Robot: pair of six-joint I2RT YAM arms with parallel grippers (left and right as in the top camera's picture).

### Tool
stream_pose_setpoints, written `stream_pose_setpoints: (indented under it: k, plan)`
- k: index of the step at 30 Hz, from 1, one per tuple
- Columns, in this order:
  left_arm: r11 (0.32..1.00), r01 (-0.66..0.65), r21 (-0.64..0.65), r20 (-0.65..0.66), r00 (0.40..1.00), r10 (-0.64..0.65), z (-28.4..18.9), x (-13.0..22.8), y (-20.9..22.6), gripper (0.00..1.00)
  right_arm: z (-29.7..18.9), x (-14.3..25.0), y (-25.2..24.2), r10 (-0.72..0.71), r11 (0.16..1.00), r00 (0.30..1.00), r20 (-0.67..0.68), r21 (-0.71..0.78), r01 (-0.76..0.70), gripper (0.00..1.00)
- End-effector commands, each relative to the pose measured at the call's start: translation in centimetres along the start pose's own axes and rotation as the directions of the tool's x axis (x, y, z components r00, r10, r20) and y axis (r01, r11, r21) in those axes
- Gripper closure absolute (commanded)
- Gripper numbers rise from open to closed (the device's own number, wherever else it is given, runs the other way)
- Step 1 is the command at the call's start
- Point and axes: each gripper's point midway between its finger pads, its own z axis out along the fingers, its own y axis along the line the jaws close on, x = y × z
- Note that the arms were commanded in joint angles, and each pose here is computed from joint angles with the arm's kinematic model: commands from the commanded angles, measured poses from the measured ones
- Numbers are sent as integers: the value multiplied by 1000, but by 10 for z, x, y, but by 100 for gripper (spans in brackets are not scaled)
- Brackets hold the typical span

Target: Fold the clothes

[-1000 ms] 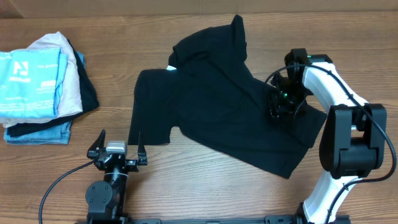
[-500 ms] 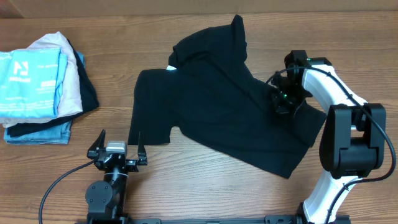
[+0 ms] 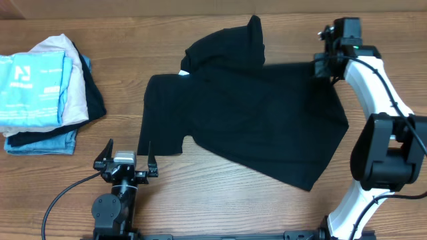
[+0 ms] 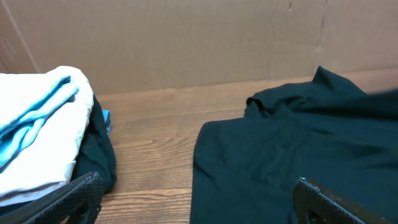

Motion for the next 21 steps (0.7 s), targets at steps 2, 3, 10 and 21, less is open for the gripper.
stream_pose_setpoints:
  k: [2, 3, 10, 21]
  plan:
    - [1000, -26, -4, 5, 1000, 26, 0, 0, 1, 0, 14, -34, -27, 45, 998, 990, 137, 40, -51, 96]
    - [1000, -25, -4, 5, 1000, 25, 0, 0, 1, 0, 23, -39, -26, 48, 998, 986, 158, 35, -54, 96]
    - [1000, -25, -4, 5, 1000, 25, 0, 0, 1, 0, 92, -59, -38, 20, 992, 954, 299, 115, -57, 81]
    - [1000, -25, -4, 5, 1000, 25, 0, 0, 1, 0, -72, -62, -17, 323, 937, 932, 163, -193, -290, 33]
